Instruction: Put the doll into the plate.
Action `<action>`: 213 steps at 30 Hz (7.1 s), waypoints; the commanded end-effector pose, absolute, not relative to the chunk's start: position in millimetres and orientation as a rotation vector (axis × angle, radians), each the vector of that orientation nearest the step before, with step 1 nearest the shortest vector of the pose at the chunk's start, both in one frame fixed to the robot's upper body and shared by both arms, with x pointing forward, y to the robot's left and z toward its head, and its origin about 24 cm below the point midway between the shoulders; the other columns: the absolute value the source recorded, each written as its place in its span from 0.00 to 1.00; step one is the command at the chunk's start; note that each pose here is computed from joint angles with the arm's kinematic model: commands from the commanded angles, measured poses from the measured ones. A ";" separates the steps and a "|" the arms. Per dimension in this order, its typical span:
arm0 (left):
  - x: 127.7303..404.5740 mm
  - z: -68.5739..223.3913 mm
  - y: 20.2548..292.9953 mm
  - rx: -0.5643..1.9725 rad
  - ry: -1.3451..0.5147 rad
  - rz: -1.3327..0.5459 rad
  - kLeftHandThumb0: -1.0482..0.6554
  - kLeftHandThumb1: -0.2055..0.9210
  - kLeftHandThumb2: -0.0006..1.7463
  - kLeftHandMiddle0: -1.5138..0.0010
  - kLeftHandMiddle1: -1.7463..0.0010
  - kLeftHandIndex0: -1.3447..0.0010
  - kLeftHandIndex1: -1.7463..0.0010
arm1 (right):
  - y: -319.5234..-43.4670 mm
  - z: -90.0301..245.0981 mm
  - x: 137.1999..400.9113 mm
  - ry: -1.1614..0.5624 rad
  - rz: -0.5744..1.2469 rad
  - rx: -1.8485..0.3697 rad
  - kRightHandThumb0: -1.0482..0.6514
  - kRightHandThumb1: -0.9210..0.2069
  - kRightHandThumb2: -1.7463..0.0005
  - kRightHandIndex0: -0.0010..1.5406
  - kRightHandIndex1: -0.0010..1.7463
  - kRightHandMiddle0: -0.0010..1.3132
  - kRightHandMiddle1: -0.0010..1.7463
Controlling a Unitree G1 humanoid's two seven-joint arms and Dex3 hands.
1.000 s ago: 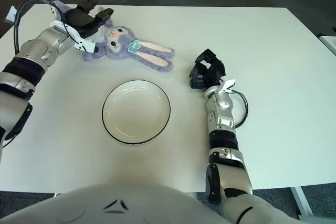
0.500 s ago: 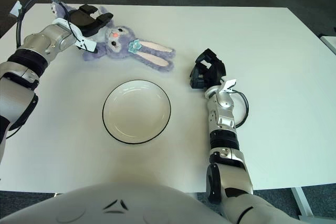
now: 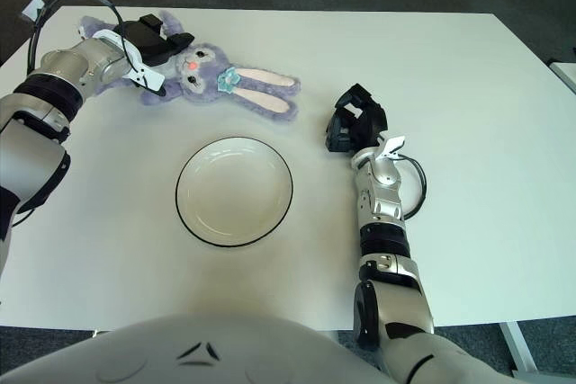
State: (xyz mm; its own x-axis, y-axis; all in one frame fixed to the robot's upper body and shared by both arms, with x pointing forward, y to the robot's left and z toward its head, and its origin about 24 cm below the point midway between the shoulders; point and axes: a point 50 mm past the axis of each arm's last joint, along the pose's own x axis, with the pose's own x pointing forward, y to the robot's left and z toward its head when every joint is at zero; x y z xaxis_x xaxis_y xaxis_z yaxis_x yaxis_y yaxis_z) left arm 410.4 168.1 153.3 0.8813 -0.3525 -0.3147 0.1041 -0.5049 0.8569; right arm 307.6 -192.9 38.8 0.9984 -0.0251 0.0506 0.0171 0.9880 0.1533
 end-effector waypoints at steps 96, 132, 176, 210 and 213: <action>391.0 71.3 161.1 1.817 0.026 -0.556 0.64 0.45 0.77 0.65 0.00 0.66 0.00 | -189.3 -12.7 258.1 0.243 -0.006 0.214 0.61 0.85 0.04 0.60 0.94 0.49 1.00; 405.3 117.4 158.0 1.671 -0.198 -0.349 0.61 0.23 0.93 0.54 0.00 0.49 0.00 | -195.0 -7.2 275.6 0.233 0.021 0.206 0.61 0.85 0.03 0.59 0.95 0.49 1.00; 401.9 154.7 170.0 1.329 -0.462 -0.057 0.61 0.04 1.00 0.33 0.17 0.39 0.00 | -189.5 -4.6 290.1 0.261 0.047 0.196 0.61 0.90 0.00 0.60 1.00 0.57 0.93; 384.4 191.8 164.1 1.161 -0.668 0.008 0.61 0.03 1.00 0.35 0.18 0.36 0.00 | -191.9 -6.8 294.1 0.271 0.051 0.191 0.61 0.89 0.00 0.59 1.00 0.56 0.95; 380.4 195.7 160.8 1.165 -0.692 0.002 0.61 0.03 1.00 0.35 0.19 0.35 0.00 | -191.8 -7.0 294.5 0.271 0.052 0.191 0.61 0.89 0.00 0.59 1.00 0.56 0.95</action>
State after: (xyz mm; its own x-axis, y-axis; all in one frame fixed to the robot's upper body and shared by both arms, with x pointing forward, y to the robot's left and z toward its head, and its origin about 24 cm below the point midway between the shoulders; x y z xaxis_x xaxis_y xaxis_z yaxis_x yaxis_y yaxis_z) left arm 384.4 159.6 188.6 0.8097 -0.3388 0.4792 -0.3271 0.4175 0.8478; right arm 318.3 -192.4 44.0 0.9963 0.0799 -0.0314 -0.0743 0.9856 0.1520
